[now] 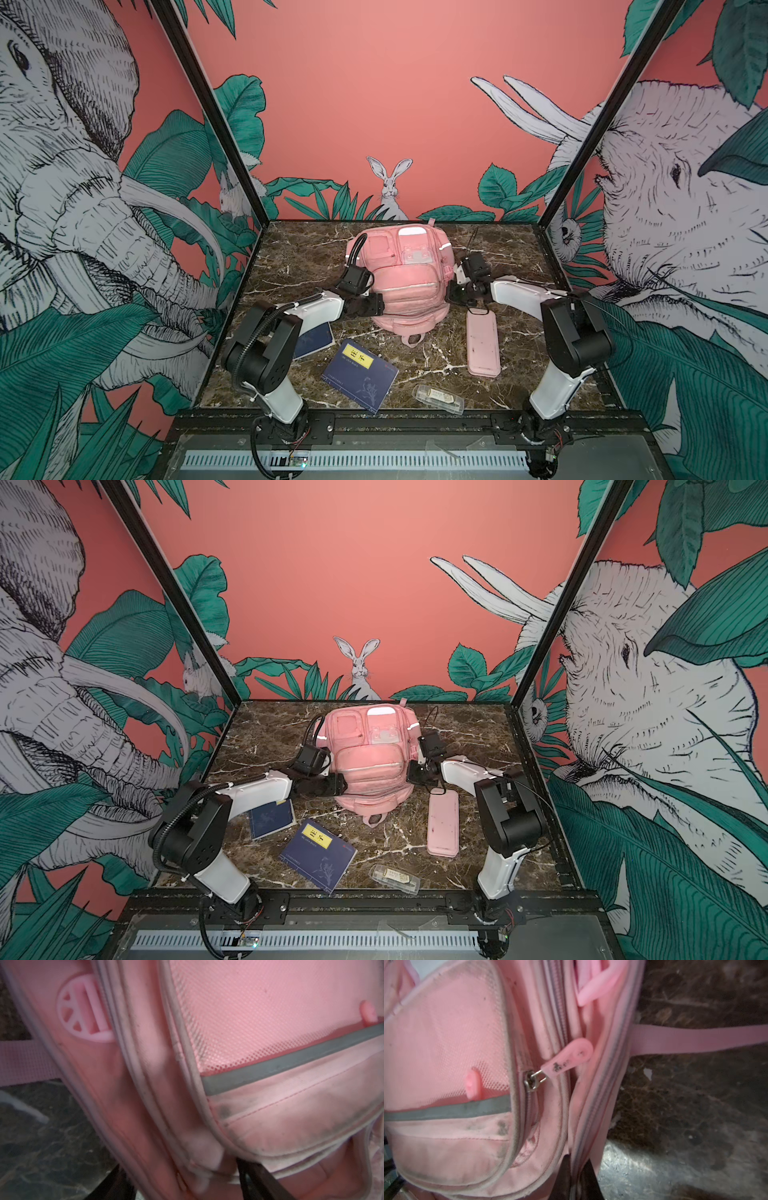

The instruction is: Pack the student bag

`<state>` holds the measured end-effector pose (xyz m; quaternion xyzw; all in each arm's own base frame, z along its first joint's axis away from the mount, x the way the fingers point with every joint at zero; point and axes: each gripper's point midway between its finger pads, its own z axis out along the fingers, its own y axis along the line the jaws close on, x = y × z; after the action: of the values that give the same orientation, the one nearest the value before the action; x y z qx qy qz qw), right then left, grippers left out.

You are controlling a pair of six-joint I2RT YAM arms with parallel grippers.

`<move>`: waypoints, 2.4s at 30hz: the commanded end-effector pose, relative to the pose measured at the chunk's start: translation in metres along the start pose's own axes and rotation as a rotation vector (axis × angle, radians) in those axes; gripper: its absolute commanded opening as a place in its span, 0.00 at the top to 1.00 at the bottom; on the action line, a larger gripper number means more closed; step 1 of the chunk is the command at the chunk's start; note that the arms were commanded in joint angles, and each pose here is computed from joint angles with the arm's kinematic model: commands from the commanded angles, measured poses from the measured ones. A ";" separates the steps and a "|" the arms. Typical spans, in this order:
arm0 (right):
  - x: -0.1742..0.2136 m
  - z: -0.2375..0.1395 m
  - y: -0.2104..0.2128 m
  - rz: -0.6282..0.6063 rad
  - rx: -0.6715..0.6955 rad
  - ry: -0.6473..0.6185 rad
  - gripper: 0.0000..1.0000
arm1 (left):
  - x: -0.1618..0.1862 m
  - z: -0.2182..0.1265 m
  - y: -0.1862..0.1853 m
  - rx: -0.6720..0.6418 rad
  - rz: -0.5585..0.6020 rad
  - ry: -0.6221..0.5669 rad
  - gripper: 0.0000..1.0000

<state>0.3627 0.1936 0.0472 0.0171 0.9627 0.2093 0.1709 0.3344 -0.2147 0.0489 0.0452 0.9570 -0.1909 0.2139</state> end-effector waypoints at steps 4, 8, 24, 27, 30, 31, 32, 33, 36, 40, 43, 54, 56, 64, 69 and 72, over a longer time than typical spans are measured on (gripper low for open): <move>0.033 0.000 0.031 -0.023 -0.050 0.048 0.91 | -0.043 -0.007 -0.004 -0.020 0.023 -0.073 0.26; 0.047 0.006 0.054 -0.033 -0.087 0.054 0.87 | -0.055 -0.008 -0.003 -0.028 0.023 -0.093 0.26; 0.039 -0.028 0.095 -0.272 -0.048 0.002 0.45 | -0.084 -0.034 0.008 -0.037 0.035 -0.138 0.19; 0.036 -0.043 0.082 -0.319 0.030 -0.028 0.31 | -0.079 -0.048 0.008 -0.040 0.045 -0.149 0.15; 0.026 -0.068 0.075 -0.367 0.078 -0.098 0.24 | -0.075 -0.062 0.009 -0.044 0.044 -0.167 0.12; 0.024 -0.072 0.071 -0.385 0.101 -0.111 0.23 | -0.073 -0.065 0.009 -0.044 0.044 -0.169 0.11; 0.021 -0.075 0.064 -0.407 0.141 -0.124 0.21 | -0.070 -0.071 0.009 -0.042 0.042 -0.173 0.12; 0.017 -0.078 0.056 -0.427 0.184 -0.140 0.20 | -0.067 -0.075 0.009 -0.036 0.039 -0.175 0.11; 0.005 -0.080 0.027 -0.464 0.329 -0.160 0.19 | -0.057 -0.082 0.003 0.005 0.026 -0.173 0.12; -0.014 -0.087 -0.006 -0.498 0.510 -0.211 0.18 | -0.039 -0.082 -0.005 0.043 0.021 -0.143 0.16; -0.026 -0.090 -0.019 -0.524 0.570 -0.282 0.18 | -0.024 -0.079 -0.009 0.048 0.026 -0.117 0.20; -0.032 -0.045 -0.061 -0.461 0.479 -0.138 0.22 | 0.003 -0.060 -0.003 0.046 -0.022 -0.073 0.24; -0.034 -0.040 -0.054 -0.465 0.438 -0.132 0.22 | 0.004 -0.057 -0.001 0.035 -0.020 -0.066 0.24; -0.037 -0.008 -0.039 -0.444 0.301 -0.051 0.25 | -0.001 -0.041 0.008 -0.015 -0.007 -0.056 0.23; -0.038 0.002 -0.048 -0.395 0.270 -0.004 0.31 | -0.002 -0.035 0.011 -0.029 -0.005 -0.052 0.23; -0.040 0.004 -0.053 -0.343 0.235 0.004 0.33 | -0.004 -0.033 0.015 -0.040 -0.005 -0.053 0.23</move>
<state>0.3973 0.1401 0.0300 -0.1434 0.9692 0.0300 0.1981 0.3145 -0.1892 0.0633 0.0345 0.9591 -0.1783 0.2171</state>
